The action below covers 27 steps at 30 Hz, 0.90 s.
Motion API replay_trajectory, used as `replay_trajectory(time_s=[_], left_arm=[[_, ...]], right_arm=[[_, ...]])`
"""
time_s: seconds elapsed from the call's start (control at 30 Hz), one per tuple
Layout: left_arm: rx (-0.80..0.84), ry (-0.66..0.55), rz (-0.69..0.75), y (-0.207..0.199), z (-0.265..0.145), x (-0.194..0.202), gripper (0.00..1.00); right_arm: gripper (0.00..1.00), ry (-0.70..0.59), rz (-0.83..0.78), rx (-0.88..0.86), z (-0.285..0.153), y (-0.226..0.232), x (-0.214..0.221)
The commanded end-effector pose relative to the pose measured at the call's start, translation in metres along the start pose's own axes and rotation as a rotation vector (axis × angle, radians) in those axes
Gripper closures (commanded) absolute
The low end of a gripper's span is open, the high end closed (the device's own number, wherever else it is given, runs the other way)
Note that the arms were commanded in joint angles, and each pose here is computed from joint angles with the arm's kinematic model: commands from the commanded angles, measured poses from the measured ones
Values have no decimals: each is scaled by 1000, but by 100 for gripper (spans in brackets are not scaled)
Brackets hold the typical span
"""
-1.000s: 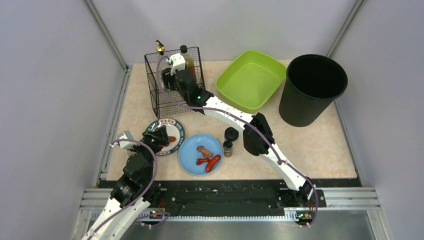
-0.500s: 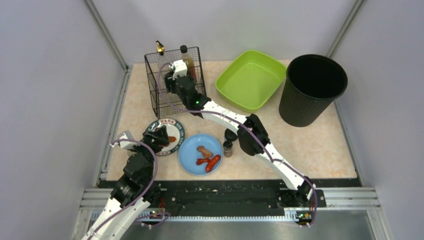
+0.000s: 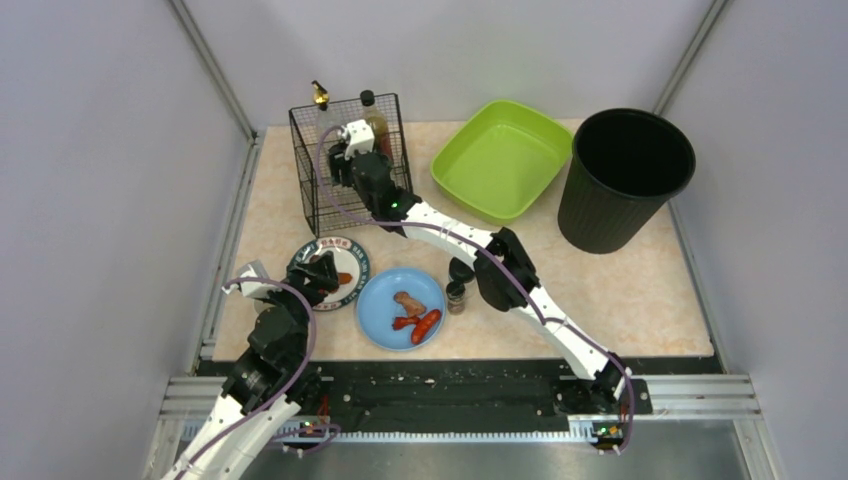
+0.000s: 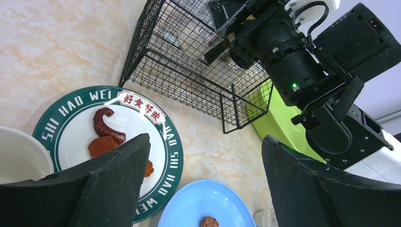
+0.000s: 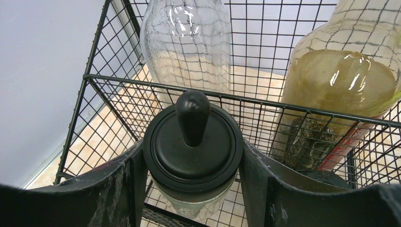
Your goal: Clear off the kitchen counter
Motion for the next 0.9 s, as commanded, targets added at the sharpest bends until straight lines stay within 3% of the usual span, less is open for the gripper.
replay_trajectory(time_s=[0.0,0.13,0.33,0.87], left_arm=[[20,-22,-13,-6,2,-5,8],[17,-22,-11,-5,2,-5,8],[11,-23,-7,-4,2,-5,8],[-1,-25,0,-2,2,-6,9]], right_arm=[[46,-134,68,-47,7,10,-37],[36,-140,58,-62,3,20,-40],[29,-156,37,-83,-5,35,-50],[26,-224,14,-163,-54,80,-118]])
Point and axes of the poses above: each gripper's point midway between its finger pads, its own z axis out along the fingers, its own y axis along the line the jaws close on, x = y × z, the point moved 2 cm from there along -z, back along the fingers, and after that the axes turned 13 degrees about z, right-handed, at the moved point
